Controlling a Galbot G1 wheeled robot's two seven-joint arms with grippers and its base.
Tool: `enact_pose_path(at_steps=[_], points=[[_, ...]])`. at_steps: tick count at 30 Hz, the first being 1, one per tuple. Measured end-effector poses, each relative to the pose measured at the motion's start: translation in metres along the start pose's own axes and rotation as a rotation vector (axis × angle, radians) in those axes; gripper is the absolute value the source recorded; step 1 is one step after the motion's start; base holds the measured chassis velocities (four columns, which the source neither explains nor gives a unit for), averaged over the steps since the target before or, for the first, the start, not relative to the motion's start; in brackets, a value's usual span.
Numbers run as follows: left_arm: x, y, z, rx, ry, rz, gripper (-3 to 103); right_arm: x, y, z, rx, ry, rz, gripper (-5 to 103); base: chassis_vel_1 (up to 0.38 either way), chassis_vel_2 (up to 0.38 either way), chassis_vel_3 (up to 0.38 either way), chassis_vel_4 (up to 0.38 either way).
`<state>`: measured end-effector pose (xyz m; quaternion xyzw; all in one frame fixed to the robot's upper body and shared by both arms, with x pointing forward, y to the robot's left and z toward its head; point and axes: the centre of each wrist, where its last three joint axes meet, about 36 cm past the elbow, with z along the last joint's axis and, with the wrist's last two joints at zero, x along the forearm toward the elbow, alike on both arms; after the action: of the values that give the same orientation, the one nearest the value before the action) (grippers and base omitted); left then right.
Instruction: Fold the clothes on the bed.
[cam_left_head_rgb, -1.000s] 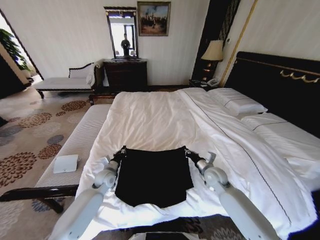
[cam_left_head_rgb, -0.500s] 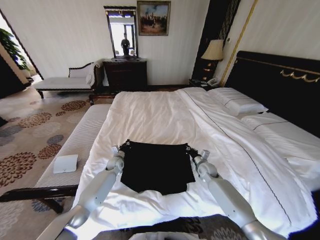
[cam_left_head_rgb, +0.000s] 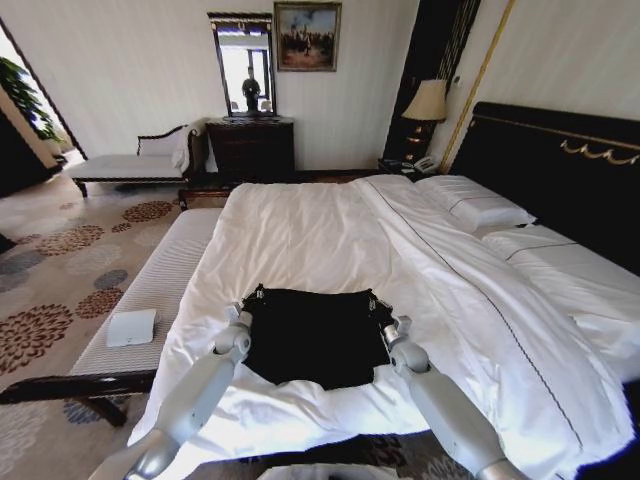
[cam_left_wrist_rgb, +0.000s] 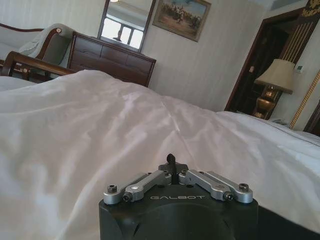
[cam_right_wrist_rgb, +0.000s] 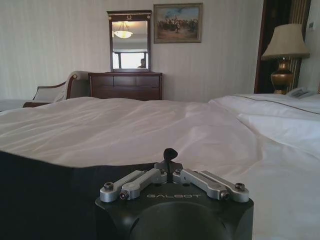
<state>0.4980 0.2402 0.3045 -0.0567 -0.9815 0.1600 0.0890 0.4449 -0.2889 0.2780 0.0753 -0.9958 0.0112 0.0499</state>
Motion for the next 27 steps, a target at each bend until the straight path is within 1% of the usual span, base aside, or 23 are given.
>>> enact_pose_path(at_steps=[1,2,7,8,12,13,18,19,23,27], points=[[0.007,0.002,0.003,0.006,-0.003,-0.002,2,0.007,0.001,0.005,0.014,-0.007,-0.006,0,0.0,0.0,0.0,0.0],[0.007,0.002,0.003,0.006,-0.003,-0.002,2,0.007,0.001,0.005,0.014,-0.007,-0.006,0,0.0,0.0,0.0,0.0],[0.044,0.004,0.018,0.018,0.002,0.014,2,0.038,0.008,0.029,0.097,-0.038,-0.022,0,0.0,0.0,0.0,0.0],[0.044,0.004,0.018,0.018,0.002,0.014,2,0.038,0.008,0.029,0.097,-0.038,-0.022,0,0.0,0.0,0.0,0.0],[0.069,0.006,0.031,0.02,0.006,0.019,2,0.059,0.015,0.044,0.132,-0.053,-0.046,0,0.0,0.0,0.0,0.0],[0.069,0.006,0.031,0.02,0.006,0.019,2,0.059,0.015,0.044,0.132,-0.053,-0.046,0,0.0,0.0,0.0,0.0],[0.092,0.007,0.048,0.016,0.016,0.014,2,0.085,0.025,0.066,0.177,-0.09,-0.065,0,0.0,0.0,0.0,0.0],[0.092,0.007,0.048,0.016,0.016,0.014,2,0.085,0.025,0.066,0.177,-0.09,-0.065,0,0.0,0.0,0.0,0.0],[0.109,0.009,0.057,0.018,0.024,0.002,2,0.097,0.025,0.075,0.21,-0.122,-0.071,0,0.0,0.0,0.0,0.0],[0.122,0.014,0.057,0.016,0.026,-0.009,2,0.103,0.023,0.078,0.216,-0.135,-0.062,0,0.0,0.0,0.0,0.0]])
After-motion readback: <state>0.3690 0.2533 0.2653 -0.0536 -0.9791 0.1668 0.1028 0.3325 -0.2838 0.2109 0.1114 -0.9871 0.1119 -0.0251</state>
